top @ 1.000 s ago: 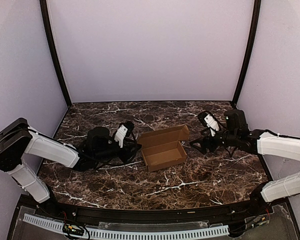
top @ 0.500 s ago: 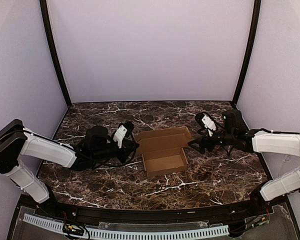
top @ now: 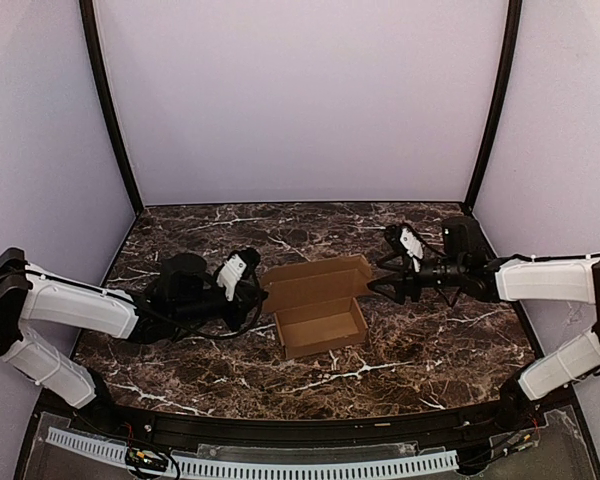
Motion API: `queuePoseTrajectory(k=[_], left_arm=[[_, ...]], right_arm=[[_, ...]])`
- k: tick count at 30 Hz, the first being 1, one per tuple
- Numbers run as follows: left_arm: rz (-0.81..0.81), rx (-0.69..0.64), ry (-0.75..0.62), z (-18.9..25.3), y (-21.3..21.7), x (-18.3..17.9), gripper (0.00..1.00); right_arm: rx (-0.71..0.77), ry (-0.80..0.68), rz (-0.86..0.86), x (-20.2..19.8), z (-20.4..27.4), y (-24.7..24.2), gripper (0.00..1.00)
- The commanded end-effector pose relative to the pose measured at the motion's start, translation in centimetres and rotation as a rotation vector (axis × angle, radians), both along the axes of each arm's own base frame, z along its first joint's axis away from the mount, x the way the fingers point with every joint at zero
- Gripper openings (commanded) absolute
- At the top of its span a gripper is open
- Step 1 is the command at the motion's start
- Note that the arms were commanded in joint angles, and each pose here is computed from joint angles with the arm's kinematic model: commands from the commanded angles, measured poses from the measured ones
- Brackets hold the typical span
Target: Fold the paper box
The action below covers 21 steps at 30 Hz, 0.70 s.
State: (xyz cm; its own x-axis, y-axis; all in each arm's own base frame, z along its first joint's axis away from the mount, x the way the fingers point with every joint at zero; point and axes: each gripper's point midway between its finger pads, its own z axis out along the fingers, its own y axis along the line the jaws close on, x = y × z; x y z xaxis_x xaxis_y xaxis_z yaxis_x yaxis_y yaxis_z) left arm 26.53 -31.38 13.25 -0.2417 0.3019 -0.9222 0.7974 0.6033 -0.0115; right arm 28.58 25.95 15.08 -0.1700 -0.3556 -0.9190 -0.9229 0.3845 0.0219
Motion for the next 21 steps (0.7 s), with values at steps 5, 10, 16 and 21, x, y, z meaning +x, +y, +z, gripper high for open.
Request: queuePoseTrajectory(k=[5, 10, 16, 21], left_arm=[[0.004, 0.031, 0.001, -0.3, 1.0, -0.6, 0.01], [0.002, 0.033, 0.001, -0.3, 1.1, -0.6, 0.01], [0.008, 0.04, 0.005, -0.5, 1.0, -0.4, 0.01], [0.02, 0.036, 0.01, -0.6, 1.0, -0.2, 0.01]], right_arm=[[0.016, 0.023, 0.083, 0.1, -0.9, 1.3, 0.58], [0.0, 0.033, 0.068, 0.6, -1.9, 1.4, 0.5], [0.0, 0.037, 0.071, 0.7, -2.0, 1.7, 0.3], [-0.043, 0.033, 0.048, 0.8, -2.7, 2.1, 0.12]])
